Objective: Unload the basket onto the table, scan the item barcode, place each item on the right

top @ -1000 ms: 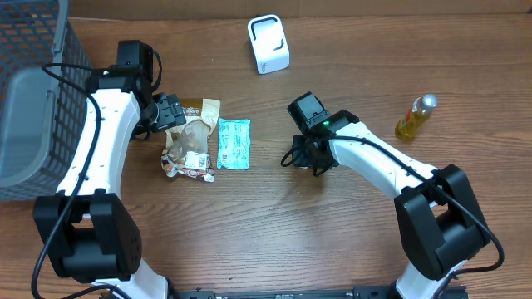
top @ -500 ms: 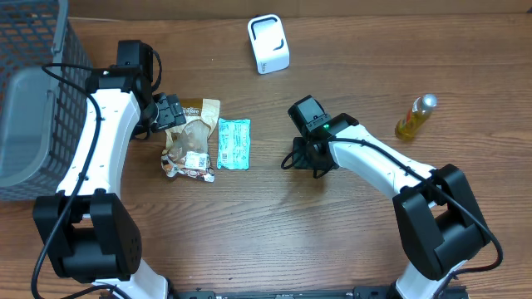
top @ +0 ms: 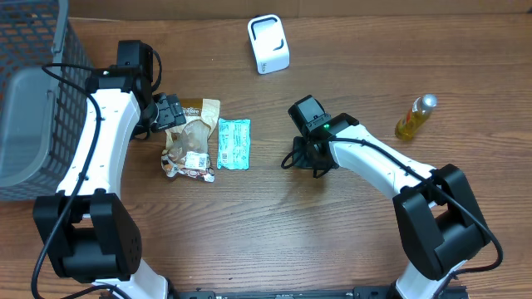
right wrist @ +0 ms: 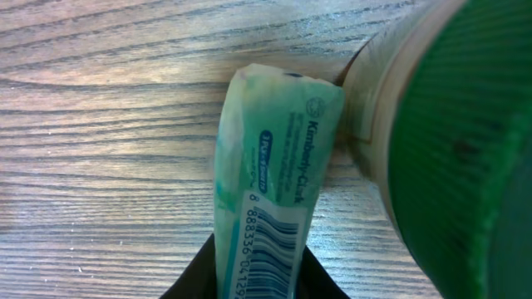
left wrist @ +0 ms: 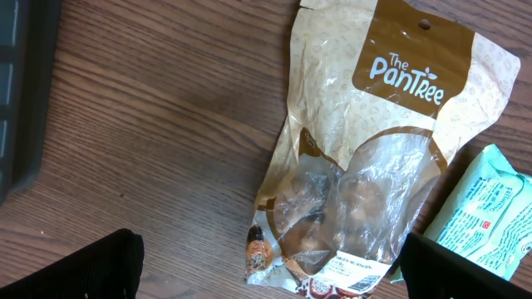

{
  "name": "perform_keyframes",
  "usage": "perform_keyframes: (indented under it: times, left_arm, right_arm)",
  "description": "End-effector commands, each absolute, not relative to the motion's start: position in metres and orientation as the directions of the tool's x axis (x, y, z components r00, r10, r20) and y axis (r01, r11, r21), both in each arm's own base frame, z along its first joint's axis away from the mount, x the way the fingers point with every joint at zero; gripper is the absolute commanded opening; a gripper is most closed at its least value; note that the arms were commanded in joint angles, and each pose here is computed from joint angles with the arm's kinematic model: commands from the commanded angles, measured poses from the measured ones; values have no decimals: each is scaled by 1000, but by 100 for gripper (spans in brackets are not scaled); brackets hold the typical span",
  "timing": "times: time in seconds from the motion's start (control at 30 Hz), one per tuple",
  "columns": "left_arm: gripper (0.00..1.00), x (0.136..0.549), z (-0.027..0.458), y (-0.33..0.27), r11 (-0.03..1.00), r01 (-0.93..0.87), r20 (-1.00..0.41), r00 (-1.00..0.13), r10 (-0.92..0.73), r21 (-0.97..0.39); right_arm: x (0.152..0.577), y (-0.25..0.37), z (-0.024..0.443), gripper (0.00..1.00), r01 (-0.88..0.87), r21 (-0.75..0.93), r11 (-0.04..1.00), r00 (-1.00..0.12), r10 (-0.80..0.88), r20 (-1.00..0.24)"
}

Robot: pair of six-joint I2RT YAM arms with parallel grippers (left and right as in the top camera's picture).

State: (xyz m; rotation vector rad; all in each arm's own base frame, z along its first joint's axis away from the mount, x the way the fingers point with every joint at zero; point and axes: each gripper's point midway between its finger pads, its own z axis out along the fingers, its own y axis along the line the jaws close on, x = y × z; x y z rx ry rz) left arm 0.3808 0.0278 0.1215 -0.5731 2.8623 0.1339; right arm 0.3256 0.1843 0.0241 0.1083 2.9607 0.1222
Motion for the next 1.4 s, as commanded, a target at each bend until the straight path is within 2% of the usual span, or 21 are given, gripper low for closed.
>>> perform_keyframes:
  times: [0.0, 0.3, 0.5, 0.93, 1.03, 1.23, 1.27, 1.33, 1.37]
  left_arm:
    - [100, 379, 116, 31, 914, -400, -219, -899, -379, 59]
    - [100, 379, 116, 31, 915, -400, -219, -899, -379, 59]
    - [100, 379, 116, 31, 915, -400, -219, -899, -379, 59]
    - [99, 379, 116, 31, 914, -400, -219, -899, -379, 59]
    - [100, 379, 116, 31, 914, -400, -219, -899, -379, 59]
    - [100, 379, 116, 31, 914, -400, -219, -899, -379, 59]
    - [100, 379, 116, 31, 914, -400, -219, -899, -379, 59]
    - [100, 379, 116, 31, 915, -400, -219, -899, -379, 59]
    - [100, 379, 116, 31, 914, -400, -219, -899, -379, 59]
  right_arm:
    - [324, 189, 24, 18, 45, 85, 995, -982, 60, -182]
    - [320, 209, 27, 11, -94, 72, 993, -973, -77, -217]
    - [313, 236, 34, 12, -237, 63, 969, -943, -214, -253]
    - [311, 241, 36, 14, -253, 36, 967, -934, -234, -271]
    - [311, 240, 36, 21, -253, 35, 967, -934, -235, -270]
    - [311, 240, 36, 43, -253, 35, 967, -934, -235, -270]
    - [311, 240, 36, 53, -253, 35, 967, -934, -235, -270]
    - [311, 240, 36, 63, -253, 35, 967, -934, -235, -269]
    - [311, 240, 36, 77, -253, 34, 967, -934, -235, -268]
